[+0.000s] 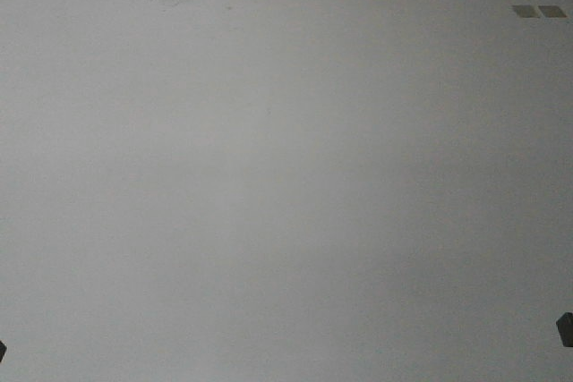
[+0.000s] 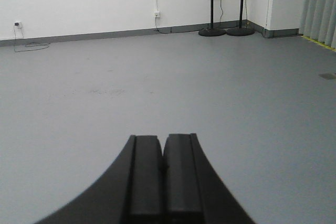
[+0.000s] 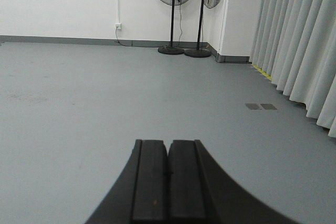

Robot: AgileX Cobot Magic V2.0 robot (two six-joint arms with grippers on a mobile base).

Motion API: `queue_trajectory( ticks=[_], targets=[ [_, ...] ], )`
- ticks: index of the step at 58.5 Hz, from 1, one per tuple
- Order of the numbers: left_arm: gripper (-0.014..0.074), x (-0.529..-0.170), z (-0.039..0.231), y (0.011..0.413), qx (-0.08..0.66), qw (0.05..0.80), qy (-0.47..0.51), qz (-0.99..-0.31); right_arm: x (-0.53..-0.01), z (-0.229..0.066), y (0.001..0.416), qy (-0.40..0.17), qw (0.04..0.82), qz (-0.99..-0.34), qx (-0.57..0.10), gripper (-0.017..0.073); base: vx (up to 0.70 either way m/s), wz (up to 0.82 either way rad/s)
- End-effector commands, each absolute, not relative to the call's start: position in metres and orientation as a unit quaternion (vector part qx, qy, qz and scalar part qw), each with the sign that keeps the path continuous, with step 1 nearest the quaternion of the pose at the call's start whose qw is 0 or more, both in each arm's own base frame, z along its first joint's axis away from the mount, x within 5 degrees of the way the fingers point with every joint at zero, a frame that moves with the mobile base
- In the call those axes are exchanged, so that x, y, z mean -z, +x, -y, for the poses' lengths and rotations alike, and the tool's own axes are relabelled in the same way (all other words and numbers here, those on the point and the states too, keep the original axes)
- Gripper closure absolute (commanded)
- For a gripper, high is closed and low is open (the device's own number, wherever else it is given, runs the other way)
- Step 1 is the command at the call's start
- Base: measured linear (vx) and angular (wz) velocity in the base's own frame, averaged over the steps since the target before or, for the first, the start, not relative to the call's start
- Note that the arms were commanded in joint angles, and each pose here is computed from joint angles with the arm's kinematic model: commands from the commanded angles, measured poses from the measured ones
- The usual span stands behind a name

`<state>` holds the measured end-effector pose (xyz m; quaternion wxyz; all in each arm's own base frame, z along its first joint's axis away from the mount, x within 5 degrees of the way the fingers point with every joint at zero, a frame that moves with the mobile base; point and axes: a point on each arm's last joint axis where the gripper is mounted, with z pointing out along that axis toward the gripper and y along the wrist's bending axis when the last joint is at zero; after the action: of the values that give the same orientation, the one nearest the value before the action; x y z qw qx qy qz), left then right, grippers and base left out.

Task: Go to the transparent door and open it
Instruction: 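Drive the base forward across the grey floor toward the door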

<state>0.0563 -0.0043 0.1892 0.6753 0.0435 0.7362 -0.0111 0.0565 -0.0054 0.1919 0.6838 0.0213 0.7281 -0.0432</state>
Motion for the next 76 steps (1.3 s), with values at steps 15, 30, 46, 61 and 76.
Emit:
queue_trajectory(
  ticks=[15,30,46,61,76],
  targets=[
    [0.0599,-0.1933,0.0047,0.0575,0.016,0.7,0.041,-0.713,-0.199,0.0053,0.0557,0.019,0.717,-0.695,0.048,0.0566,0.0,0.0],
    [0.0599,-0.1933,0.0047,0.0575,0.016,0.7,0.041,-0.713,-0.199,0.0053,0.0557,0.019,0.717,-0.695,0.048,0.0566,0.0,-0.01],
    [0.0599,-0.1933,0.0047,0.0575,0.016,0.7,0.041,-0.713,-0.199,0.0053,0.0557,0.019,0.717,-0.695,0.048,0.0566,0.01,0.0],
    [0.0599,-0.1933,0.0047,0.0575,0.016,0.7,0.041,-0.713,-0.199,0.0053,0.0557,0.019,0.717,-0.695,0.048,0.0566,0.08,0.02],
    [0.0599,-0.1933,0.0047,0.0575,0.016,0.7,0.041,-0.713,-0.199,0.0053,0.0557,0.019,0.717,-0.695,0.048,0.0566,0.16,0.07]
  ],
)
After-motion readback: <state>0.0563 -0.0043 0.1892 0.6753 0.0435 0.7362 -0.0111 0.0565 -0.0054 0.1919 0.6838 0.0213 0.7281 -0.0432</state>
